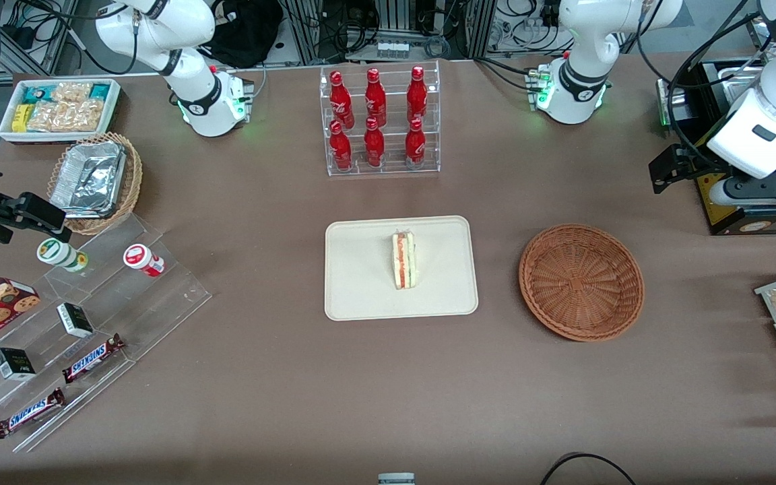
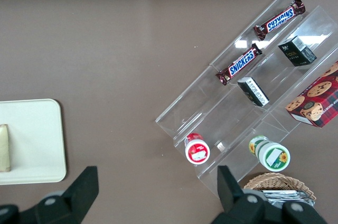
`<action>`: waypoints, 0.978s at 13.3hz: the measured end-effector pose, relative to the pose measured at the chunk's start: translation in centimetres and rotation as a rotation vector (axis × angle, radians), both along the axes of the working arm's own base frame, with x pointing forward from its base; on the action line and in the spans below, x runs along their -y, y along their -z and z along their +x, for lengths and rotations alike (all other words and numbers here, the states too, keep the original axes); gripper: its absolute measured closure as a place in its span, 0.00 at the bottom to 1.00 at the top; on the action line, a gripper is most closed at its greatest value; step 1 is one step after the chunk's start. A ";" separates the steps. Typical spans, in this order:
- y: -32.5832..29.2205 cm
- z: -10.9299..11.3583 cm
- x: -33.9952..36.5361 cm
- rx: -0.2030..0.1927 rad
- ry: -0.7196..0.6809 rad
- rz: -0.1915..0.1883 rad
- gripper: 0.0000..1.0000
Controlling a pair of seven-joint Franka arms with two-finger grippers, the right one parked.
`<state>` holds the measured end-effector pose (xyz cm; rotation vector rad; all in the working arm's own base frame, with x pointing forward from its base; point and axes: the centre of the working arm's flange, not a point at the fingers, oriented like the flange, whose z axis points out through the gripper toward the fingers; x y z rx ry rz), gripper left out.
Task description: Place sandwich from basket to tray
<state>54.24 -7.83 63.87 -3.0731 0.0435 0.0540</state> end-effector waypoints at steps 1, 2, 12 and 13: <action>0.0 0.1 -0.5 -0.002 -0.010 -0.004 0.00; 0.0 0.1 -1.0 -0.004 -0.020 -0.013 0.00; -0.4 0.2 -1.5 0.002 -0.031 -0.023 0.00; -0.5 0.2 -1.5 0.005 -0.031 -0.024 0.00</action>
